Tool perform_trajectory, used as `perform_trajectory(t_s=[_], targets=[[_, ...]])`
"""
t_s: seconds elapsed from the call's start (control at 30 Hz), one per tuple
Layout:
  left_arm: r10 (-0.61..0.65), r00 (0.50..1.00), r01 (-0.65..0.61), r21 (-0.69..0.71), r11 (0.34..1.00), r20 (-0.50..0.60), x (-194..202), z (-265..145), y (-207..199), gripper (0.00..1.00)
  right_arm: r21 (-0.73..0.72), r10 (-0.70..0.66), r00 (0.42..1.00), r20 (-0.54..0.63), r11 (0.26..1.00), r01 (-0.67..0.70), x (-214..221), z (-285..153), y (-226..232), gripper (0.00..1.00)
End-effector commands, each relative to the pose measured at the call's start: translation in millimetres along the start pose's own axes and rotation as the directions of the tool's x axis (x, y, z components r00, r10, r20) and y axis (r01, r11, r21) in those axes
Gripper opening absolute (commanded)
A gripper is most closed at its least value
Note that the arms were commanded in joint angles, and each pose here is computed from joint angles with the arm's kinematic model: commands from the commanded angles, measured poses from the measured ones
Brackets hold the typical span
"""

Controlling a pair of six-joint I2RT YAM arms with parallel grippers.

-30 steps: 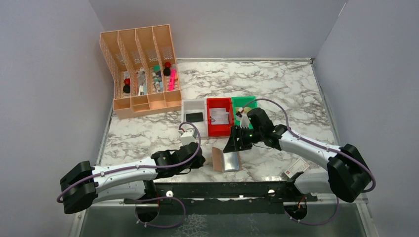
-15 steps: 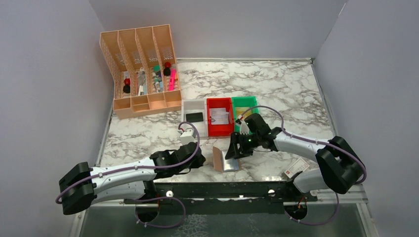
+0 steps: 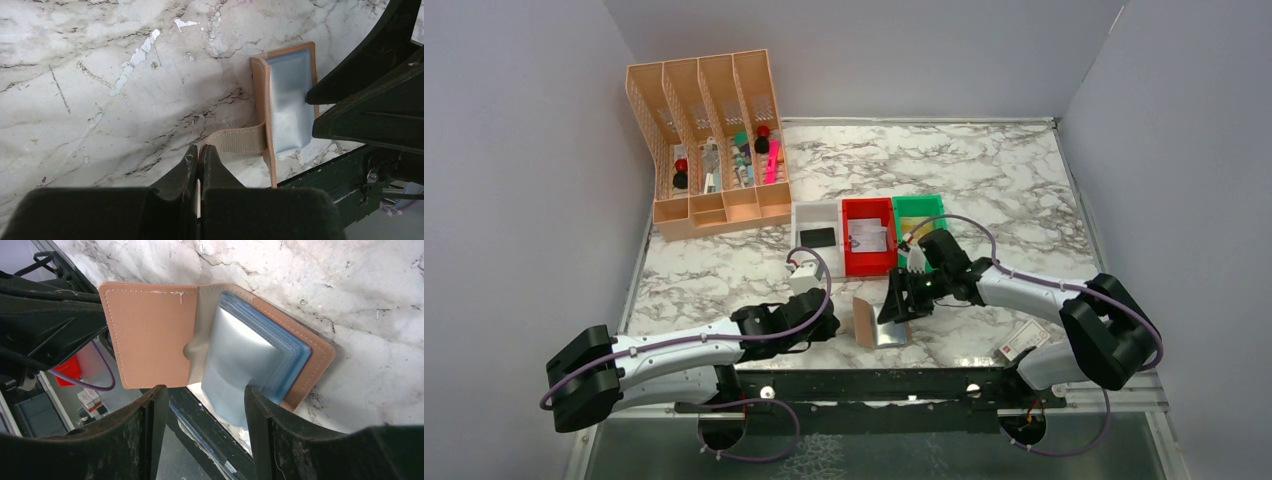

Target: Take the credit cards out of the card holder

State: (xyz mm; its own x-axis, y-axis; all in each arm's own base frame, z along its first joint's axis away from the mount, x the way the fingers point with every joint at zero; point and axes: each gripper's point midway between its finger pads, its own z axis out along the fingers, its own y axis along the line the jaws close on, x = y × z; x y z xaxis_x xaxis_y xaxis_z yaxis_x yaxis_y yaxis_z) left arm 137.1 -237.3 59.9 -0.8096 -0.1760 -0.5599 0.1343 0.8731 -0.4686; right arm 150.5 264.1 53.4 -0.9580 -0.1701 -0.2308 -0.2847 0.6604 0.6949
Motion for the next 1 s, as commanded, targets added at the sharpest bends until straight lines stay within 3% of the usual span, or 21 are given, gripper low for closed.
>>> perform_trajectory(t_s=[0.0, 0.27, 0.63, 0.97], targets=[[0.007, 1.0, -0.007, 0.023, 1.0, 0.005, -3, 1, -7, 0.0, -0.053, 0.007, 1.0, -0.018, 0.999, -0.008, 0, 5, 8, 0.62], [-0.002, 1.0, 0.002, 0.025, 1.0, 0.012, -4, -1, -6, 0.0, 0.185, 0.044, 0.999, 0.028, 0.982, -0.048, 0, -1, -33, 0.64], [-0.003, 1.0, 0.003, 0.021, 1.0, 0.003, -2, 1, -6, 0.0, 0.147, 0.009, 0.997, 0.07, 0.989, -0.019, -8, -10, -18, 0.63], [0.008, 1.0, -0.008, 0.015, 1.0, -0.004, -2, 3, -8, 0.0, 0.112, 0.016, 0.999, 0.037, 0.994, -0.02, -3, -3, -17, 0.6]])
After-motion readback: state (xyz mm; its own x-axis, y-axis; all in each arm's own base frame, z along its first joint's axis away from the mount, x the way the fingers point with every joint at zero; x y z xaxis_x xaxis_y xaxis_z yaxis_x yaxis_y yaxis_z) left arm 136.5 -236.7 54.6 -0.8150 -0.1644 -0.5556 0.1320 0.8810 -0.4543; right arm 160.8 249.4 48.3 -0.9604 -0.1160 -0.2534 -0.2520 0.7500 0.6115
